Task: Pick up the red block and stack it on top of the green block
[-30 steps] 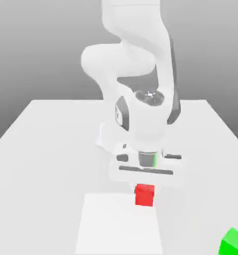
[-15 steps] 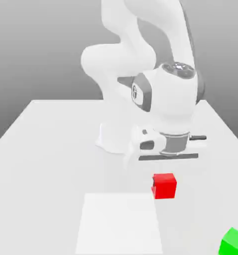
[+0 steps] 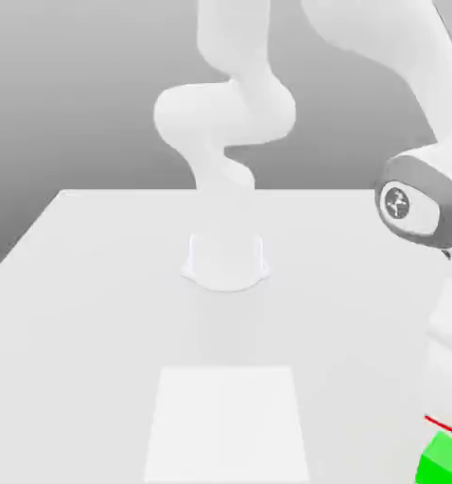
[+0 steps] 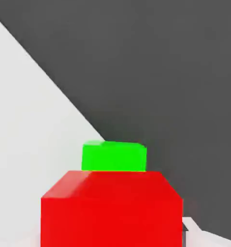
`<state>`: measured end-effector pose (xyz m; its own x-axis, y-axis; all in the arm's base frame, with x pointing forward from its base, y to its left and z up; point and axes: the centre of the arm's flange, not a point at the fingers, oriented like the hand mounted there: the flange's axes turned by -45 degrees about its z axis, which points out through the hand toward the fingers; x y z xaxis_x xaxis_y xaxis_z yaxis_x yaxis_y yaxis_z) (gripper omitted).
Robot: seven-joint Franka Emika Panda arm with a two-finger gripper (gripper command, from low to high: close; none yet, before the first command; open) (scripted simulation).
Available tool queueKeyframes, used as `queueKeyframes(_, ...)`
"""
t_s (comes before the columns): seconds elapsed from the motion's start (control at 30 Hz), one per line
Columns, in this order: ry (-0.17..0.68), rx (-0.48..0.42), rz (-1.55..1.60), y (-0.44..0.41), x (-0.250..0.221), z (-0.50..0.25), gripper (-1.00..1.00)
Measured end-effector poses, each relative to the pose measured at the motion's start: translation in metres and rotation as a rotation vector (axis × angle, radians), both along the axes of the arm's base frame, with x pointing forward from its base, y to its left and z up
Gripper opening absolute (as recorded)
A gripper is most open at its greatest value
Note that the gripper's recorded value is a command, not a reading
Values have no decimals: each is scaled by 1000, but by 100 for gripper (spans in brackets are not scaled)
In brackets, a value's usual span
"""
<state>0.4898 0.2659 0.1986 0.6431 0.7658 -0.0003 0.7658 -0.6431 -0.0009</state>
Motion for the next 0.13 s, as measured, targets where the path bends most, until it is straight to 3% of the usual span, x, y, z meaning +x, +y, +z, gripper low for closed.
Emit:
queueKeyframes(0.03, 0, 0, 2, 0, 0, -11, 100)
queueKeyframes(0.13, 0, 0, 2, 0, 0, -11, 100)
